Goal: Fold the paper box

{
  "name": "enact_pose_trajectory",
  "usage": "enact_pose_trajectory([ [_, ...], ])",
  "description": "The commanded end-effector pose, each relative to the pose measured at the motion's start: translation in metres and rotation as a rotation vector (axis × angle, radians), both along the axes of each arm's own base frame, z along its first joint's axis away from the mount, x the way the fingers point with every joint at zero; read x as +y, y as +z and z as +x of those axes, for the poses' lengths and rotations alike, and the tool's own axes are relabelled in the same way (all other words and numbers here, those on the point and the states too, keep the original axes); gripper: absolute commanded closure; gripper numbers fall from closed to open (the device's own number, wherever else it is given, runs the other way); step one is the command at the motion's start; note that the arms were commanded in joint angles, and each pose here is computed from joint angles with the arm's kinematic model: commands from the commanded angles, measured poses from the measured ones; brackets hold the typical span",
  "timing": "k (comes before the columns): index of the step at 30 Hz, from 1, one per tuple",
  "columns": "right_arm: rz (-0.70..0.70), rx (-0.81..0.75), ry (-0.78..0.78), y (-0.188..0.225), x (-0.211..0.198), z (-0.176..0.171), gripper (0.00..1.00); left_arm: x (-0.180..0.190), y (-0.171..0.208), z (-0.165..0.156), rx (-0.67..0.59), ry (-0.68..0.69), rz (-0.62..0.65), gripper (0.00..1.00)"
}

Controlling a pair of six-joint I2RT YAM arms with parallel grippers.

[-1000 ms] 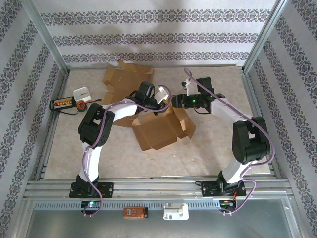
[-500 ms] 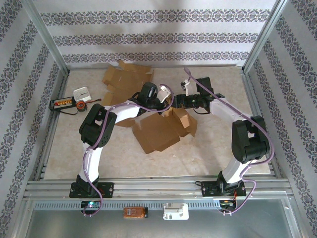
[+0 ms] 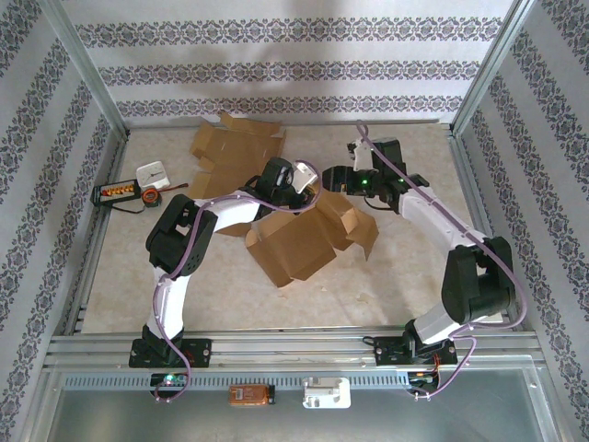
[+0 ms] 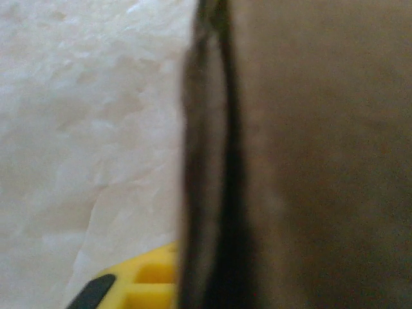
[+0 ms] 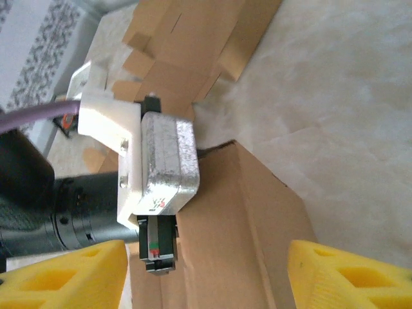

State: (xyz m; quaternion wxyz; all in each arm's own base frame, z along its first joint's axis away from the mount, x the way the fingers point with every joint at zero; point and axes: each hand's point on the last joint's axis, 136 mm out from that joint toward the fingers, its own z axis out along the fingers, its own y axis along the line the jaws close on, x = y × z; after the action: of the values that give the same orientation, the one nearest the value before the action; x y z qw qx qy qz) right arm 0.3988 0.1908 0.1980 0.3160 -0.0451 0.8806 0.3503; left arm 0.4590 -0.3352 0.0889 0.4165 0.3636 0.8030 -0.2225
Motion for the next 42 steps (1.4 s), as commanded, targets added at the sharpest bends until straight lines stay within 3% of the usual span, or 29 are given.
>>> enact_pose_trajectory([
  [1, -0.014, 0.032, -0.203, 0.012, -0.023, 0.005, 0.32, -0.001, 0.007, -0.003, -0.030, 0.022, 0.020, 1.00],
  [4, -0.048, 0.062, -0.362, 0.023, -0.047, 0.004, 0.32, 0.010, 0.010, -0.003, -0.066, 0.115, 0.043, 1.00],
  [9, -0.072, 0.069, -0.541, 0.047, -0.071, -0.006, 0.31, 0.054, 0.012, 0.000, -0.081, 0.487, 0.134, 1.00],
  [11, -0.073, 0.077, -0.588, 0.054, -0.076, -0.009, 0.31, 0.057, 0.009, -0.006, -0.041, 0.547, 0.102, 0.99],
  [15, -0.025, 0.126, -0.608, 0.063, -0.072, -0.015, 0.30, 0.041, 0.015, -0.024, 0.037, 0.527, -0.041, 0.64],
  [20, -0.072, 0.172, -0.625, 0.061, -0.071, -0.035, 0.29, 0.045, 0.046, -0.051, 0.053, 0.514, -0.120, 0.34],
  [26, -0.103, 0.247, -0.604, 0.041, -0.063, -0.058, 0.28, 0.065, 0.113, -0.086, 0.093, 0.504, -0.174, 0.13],
  [29, -0.064, 0.300, -0.612, 0.027, -0.057, -0.061, 0.26, 0.072, 0.145, -0.086, 0.178, 0.529, -0.211, 0.10],
  [35, -0.022, 0.378, -0.612, -0.003, -0.043, -0.054, 0.21, 0.055, 0.142, -0.055, 0.521, 0.515, -0.292, 0.10],
  [42, 0.004, 0.391, -0.571, -0.030, -0.024, -0.036, 0.24, 0.040, 0.109, -0.020, 0.587, 0.508, -0.265, 0.09],
])
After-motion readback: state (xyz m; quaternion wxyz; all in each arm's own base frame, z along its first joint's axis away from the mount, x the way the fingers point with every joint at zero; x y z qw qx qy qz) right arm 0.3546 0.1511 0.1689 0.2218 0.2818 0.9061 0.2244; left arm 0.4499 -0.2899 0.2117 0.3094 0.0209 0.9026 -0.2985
